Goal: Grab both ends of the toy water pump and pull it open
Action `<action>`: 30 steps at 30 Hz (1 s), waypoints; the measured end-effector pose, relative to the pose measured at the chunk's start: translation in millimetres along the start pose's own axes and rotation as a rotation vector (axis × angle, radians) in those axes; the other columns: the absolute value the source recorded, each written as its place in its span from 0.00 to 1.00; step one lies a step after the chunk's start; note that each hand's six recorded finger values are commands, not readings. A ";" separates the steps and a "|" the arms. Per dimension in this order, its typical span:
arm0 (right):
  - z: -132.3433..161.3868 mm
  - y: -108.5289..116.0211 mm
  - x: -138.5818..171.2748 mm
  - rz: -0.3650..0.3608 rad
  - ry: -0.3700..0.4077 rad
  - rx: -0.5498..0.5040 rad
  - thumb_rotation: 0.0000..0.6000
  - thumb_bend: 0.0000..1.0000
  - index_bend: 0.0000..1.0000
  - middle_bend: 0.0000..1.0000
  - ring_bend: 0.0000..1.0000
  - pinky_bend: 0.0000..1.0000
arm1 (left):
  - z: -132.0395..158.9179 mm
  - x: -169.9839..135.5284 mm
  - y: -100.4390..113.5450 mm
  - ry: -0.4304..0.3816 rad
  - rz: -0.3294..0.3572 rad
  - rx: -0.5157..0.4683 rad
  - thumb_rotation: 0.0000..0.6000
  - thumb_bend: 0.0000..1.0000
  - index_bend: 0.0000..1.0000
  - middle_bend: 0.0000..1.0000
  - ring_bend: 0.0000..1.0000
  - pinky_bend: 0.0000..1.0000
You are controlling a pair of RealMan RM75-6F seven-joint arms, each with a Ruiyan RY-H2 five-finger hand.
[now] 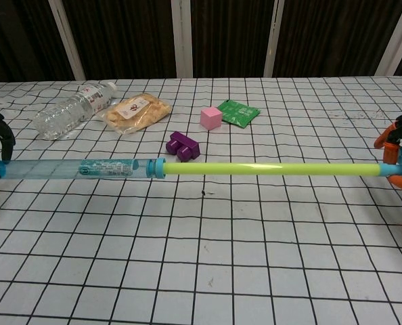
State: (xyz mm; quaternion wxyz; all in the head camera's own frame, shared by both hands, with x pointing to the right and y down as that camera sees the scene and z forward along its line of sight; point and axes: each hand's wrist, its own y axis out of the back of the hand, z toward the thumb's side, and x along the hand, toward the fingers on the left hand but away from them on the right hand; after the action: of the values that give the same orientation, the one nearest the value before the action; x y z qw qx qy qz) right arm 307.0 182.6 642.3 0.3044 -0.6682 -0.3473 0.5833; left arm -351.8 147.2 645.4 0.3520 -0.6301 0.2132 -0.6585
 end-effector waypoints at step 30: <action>-12.3 1.5 -0.5 0.008 -0.021 0.035 1.00 0.45 0.24 0.11 0.00 0.00 | -1.0 -0.6 -2.4 -0.014 -0.011 0.008 1.00 0.36 0.30 0.13 0.03 0.09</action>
State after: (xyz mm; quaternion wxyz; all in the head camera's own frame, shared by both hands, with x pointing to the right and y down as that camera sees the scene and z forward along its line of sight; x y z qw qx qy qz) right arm 319.2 181.3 643.0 0.3103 -0.6581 -0.3373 0.5974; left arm -353.2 149.1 646.5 0.3520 -0.6345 0.2046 -0.6569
